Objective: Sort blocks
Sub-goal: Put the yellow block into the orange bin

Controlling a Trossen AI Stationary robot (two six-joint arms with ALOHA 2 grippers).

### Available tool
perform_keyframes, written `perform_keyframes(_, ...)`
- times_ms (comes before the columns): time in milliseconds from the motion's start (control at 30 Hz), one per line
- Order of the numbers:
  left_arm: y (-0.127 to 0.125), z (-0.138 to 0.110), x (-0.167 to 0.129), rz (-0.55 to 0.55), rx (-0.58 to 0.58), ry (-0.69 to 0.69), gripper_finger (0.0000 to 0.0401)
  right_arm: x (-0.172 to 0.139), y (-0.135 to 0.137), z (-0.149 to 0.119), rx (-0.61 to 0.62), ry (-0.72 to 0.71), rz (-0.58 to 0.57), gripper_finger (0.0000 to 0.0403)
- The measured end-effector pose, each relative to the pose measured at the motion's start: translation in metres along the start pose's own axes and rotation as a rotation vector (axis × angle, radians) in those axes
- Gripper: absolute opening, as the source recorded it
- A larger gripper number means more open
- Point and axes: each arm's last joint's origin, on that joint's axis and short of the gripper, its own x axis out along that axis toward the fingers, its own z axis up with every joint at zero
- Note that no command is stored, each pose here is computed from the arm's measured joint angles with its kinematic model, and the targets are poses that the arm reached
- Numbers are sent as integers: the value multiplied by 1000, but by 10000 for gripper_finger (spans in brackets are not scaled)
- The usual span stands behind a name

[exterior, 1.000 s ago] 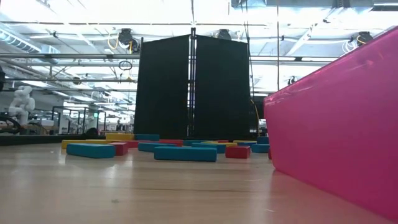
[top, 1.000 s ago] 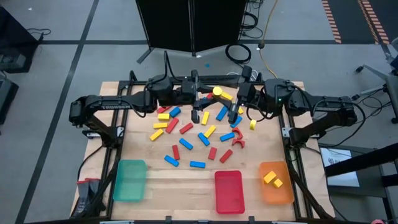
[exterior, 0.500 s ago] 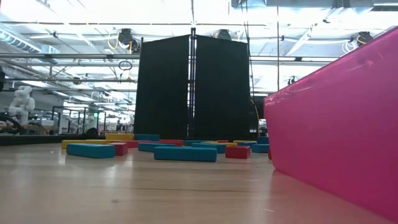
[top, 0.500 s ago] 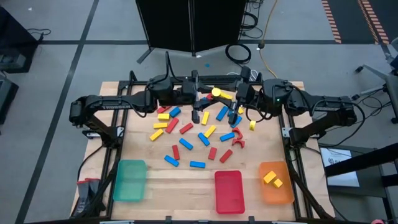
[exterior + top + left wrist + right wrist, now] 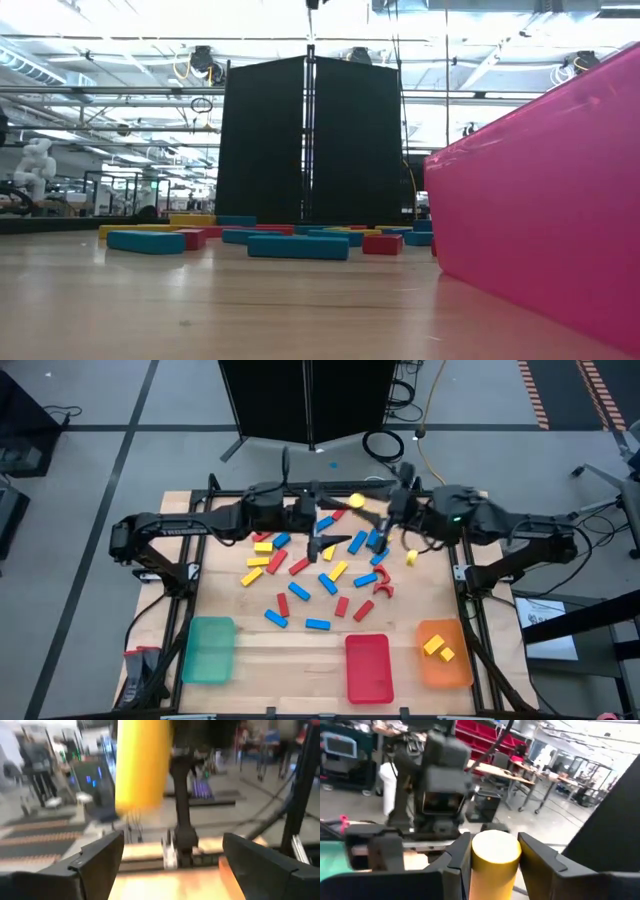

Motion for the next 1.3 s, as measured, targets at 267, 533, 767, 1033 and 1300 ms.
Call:
perform_keyframes(267,12,8,-46,35,-27,178,347,-78,-16,-14,222,224,49,113)
perform_keyframes(533,2,5,-134,146,-95,182,309,-139,12,-46,378,400,96,113)
perform_keyframes(767,-17,-35,-192,318,-282,85,299,-158,65,-108,531,534,97,113)
perform_keyframes(1033,-20,-42,-204,386,-310,41,299,-185,124,-173,792,848,110,113)
perform_keyframes(1300,-16,-60,-179,384,-302,190,299,-212,164,-201,753,1244,26,113)
